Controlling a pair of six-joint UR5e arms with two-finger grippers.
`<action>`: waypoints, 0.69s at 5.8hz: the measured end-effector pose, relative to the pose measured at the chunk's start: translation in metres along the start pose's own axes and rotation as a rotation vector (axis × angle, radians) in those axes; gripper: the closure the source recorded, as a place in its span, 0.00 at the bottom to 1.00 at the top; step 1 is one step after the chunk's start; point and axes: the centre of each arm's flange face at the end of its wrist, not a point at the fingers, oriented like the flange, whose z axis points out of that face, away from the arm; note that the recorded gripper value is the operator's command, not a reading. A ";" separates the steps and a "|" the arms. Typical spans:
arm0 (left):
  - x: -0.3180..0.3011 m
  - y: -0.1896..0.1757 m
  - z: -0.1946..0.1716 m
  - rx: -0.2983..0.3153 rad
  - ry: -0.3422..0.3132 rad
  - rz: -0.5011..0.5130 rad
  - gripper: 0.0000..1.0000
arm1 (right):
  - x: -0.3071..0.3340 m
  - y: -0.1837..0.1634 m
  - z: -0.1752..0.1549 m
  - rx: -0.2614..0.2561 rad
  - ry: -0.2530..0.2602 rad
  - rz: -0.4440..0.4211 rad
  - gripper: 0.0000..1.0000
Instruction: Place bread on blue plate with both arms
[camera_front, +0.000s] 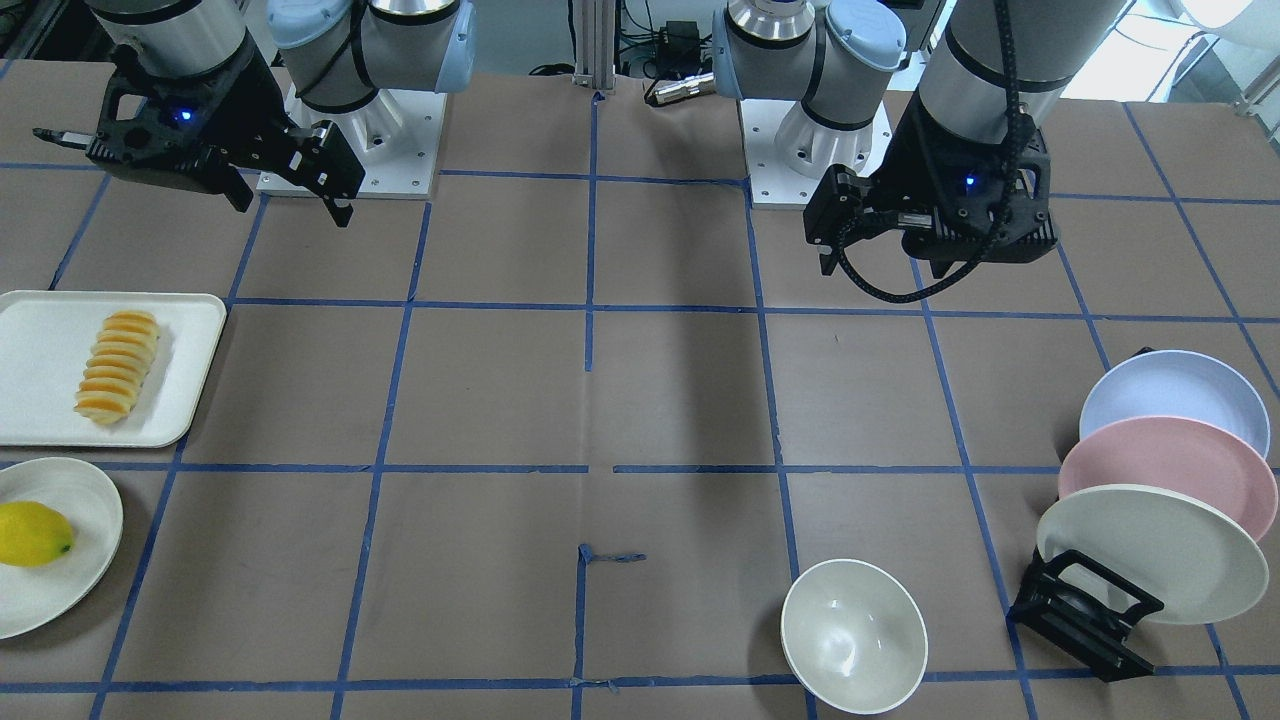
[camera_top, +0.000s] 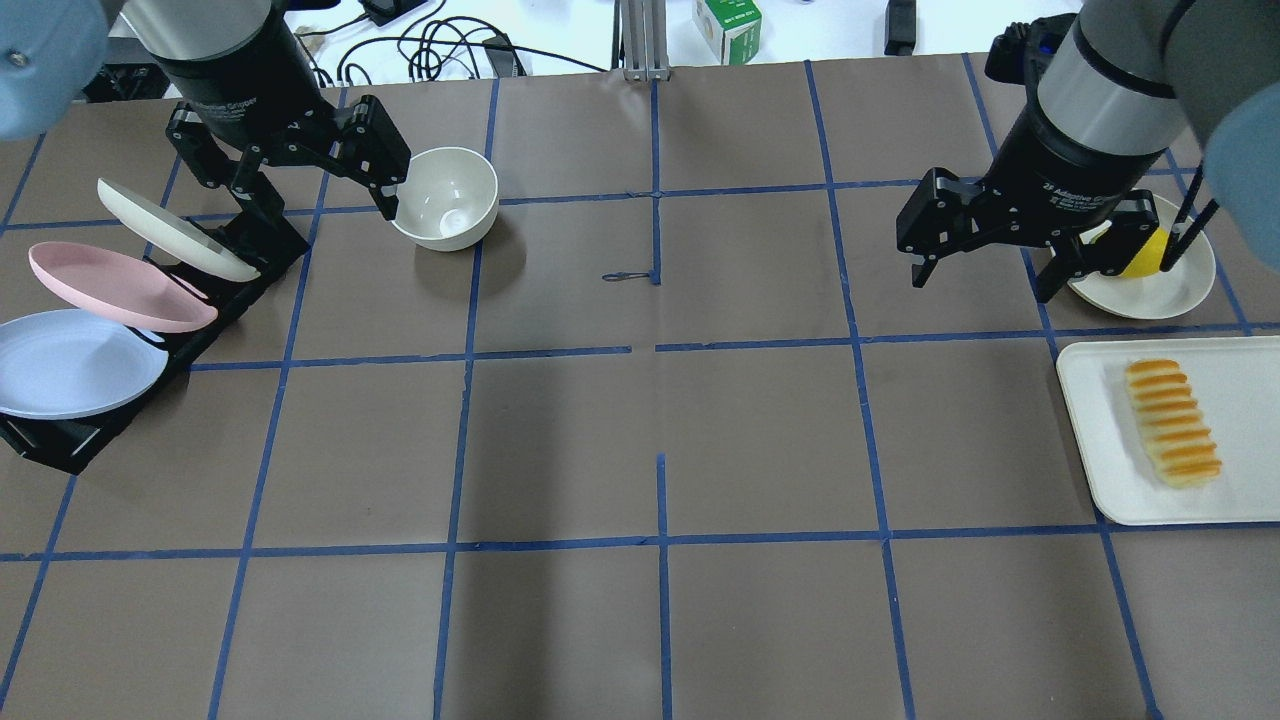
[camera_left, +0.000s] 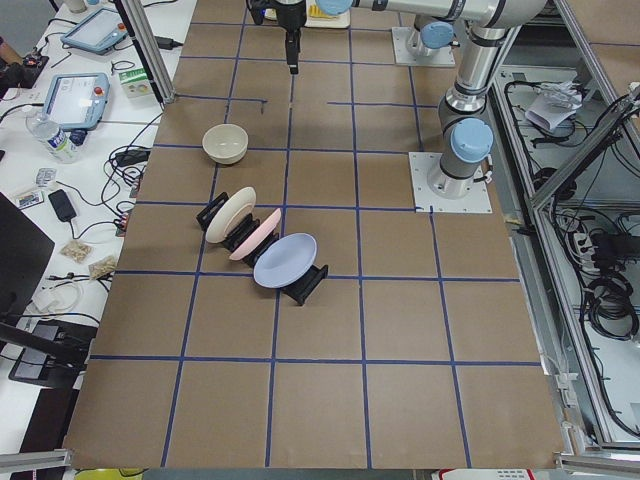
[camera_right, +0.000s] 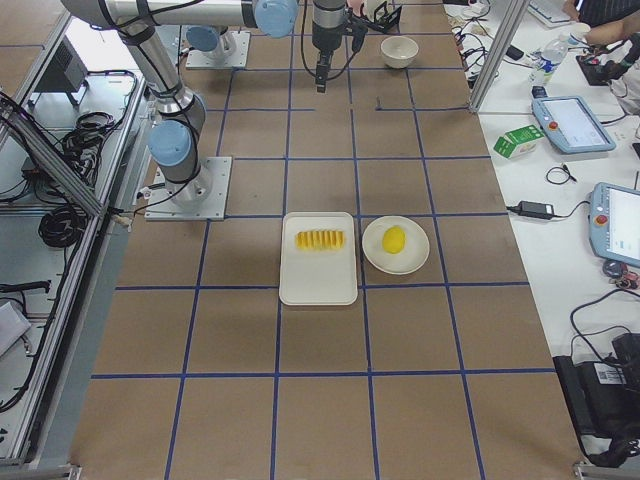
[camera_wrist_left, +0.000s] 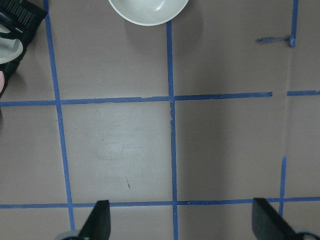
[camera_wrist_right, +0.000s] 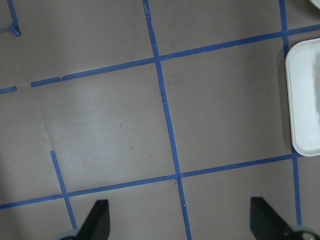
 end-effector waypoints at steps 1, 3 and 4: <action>0.000 0.001 0.000 0.000 0.000 0.000 0.00 | 0.001 0.000 0.001 -0.004 0.006 -0.002 0.00; 0.000 0.002 0.000 0.000 0.000 0.000 0.00 | 0.007 -0.006 0.005 -0.009 0.013 -0.002 0.00; 0.000 0.002 0.000 0.000 0.000 0.000 0.00 | 0.018 -0.012 0.006 -0.011 0.012 -0.001 0.00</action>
